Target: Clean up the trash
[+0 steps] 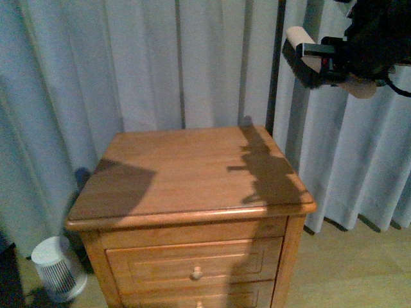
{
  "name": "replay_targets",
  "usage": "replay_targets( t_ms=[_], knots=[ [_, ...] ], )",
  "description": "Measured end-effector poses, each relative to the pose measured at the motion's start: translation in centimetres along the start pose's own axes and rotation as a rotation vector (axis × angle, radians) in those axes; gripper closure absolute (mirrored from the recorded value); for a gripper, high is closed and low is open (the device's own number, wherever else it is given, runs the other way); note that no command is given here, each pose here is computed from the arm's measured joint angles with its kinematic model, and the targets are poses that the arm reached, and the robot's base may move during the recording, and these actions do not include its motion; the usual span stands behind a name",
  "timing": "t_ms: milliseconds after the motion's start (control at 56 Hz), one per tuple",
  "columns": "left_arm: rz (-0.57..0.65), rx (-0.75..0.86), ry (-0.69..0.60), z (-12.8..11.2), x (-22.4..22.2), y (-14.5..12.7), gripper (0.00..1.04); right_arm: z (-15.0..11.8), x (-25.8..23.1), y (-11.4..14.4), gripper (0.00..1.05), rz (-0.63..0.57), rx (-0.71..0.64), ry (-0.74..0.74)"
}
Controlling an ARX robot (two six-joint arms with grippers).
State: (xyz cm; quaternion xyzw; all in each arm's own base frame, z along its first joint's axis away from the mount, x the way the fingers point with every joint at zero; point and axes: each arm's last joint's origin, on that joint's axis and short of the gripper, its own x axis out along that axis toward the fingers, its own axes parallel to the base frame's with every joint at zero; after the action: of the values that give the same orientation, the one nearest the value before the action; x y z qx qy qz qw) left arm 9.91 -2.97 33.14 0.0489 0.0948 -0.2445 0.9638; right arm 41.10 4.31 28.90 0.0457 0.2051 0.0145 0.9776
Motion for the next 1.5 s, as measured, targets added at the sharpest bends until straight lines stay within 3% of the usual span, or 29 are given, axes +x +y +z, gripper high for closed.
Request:
replay_targets(
  t_ms=[286, 607, 875, 1107, 1339, 1500],
  knots=[
    [0.0, 0.0, 0.0, 0.0, 0.0, 0.0, 0.78, 0.0, -11.3, 1.4, 0.84, -0.006, -0.074, -0.221],
    [0.0, 0.0, 0.0, 0.0, 0.0, 0.0, 0.78, -4.8, -23.3, -0.2, 0.84, -0.126, -0.157, -0.495],
    [0.0, 0.0, 0.0, 0.0, 0.0, 0.0, 0.78, -8.4, -27.0, 0.2, 0.84, -0.149, -0.167, -0.564],
    [0.0, 0.0, 0.0, 0.0, 0.0, 0.0, 0.78, -9.6, -29.5, 0.2, 0.84, -0.196, -0.157, -0.667],
    [0.001, 0.0, 0.0, 0.0, 0.0, 0.0, 0.78, -9.8, -29.7, -2.7, 0.84, -0.27, -0.185, -0.664],
    [0.0, 0.0, 0.0, 0.0, 0.0, 0.0, 0.78, -10.2, -29.3, -5.6, 0.84, -0.304, -0.132, -0.597]
  ],
)
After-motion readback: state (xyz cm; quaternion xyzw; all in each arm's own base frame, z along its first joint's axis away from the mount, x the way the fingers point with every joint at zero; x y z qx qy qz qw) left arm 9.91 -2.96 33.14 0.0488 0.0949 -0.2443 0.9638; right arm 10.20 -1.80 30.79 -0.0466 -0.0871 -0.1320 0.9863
